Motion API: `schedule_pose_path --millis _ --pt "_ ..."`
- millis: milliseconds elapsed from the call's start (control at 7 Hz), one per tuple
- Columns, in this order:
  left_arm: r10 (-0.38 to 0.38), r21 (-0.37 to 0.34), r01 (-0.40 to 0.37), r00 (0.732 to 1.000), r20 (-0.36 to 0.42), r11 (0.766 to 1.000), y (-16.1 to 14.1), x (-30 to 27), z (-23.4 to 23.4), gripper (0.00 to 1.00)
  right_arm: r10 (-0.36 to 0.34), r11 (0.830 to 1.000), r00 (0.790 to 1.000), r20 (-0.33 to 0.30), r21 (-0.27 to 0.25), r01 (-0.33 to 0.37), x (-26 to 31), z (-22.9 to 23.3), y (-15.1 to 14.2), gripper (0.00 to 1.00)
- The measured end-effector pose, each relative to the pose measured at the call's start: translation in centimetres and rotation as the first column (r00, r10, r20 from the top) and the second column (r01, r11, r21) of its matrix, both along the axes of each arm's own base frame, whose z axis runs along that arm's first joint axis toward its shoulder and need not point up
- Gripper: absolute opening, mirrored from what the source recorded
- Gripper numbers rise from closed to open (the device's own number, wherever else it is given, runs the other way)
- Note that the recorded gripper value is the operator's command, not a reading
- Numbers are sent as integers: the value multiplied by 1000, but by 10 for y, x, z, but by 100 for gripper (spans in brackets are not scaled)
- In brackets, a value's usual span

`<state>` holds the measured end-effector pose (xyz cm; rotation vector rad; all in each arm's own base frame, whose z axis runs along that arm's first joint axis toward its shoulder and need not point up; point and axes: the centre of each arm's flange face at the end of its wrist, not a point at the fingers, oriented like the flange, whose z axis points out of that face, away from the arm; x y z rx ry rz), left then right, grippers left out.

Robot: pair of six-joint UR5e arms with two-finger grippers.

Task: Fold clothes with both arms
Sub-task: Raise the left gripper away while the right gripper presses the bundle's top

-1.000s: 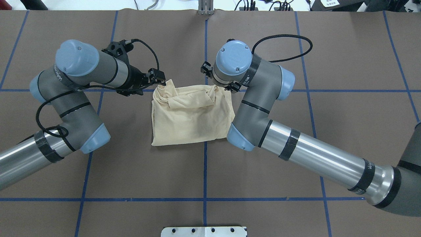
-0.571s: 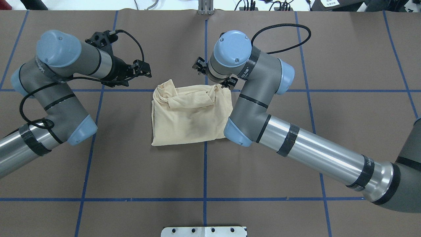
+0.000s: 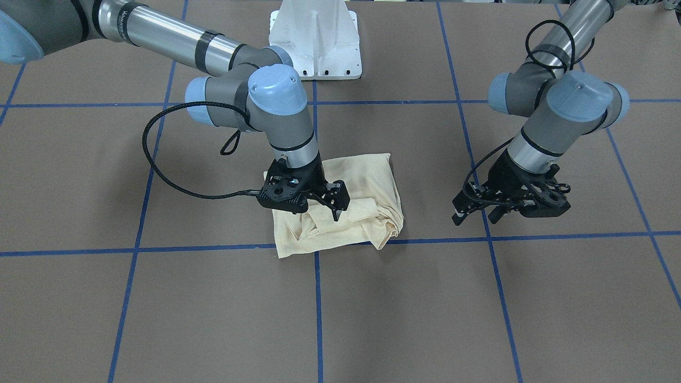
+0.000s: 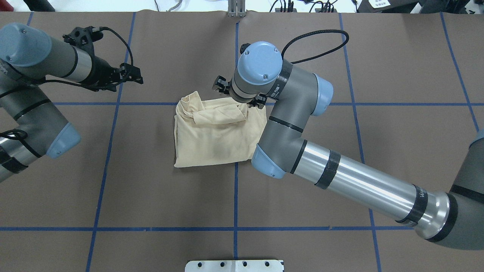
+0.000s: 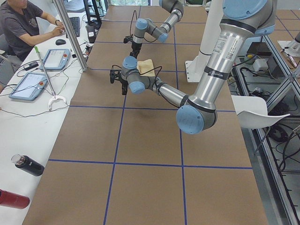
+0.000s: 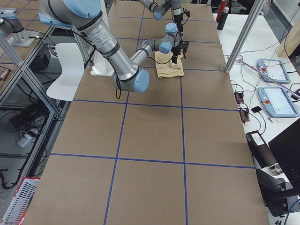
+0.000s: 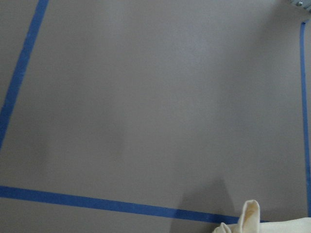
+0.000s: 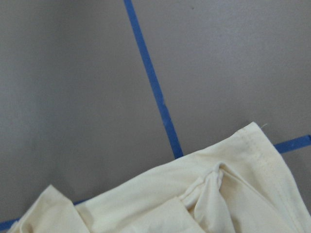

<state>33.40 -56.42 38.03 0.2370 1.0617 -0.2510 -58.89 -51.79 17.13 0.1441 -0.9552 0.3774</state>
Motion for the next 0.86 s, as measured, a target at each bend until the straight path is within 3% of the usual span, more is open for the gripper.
schedule_pose_path --millis 143,429,857 --pt "-1 19 0 1000 20 1000 -2 -15 12 99 -53 995 997 -54 80 57 -20 -5 22 99" --pt "-5 31 4 999 37 1000 -4 -29 23 99 -146 962 978 -149 208 175 -49 -6 58 97" --pt "-8 32 7 999 40 999 -5 -32 25 99 -217 905 928 -303 294 307 -80 4 96 93"
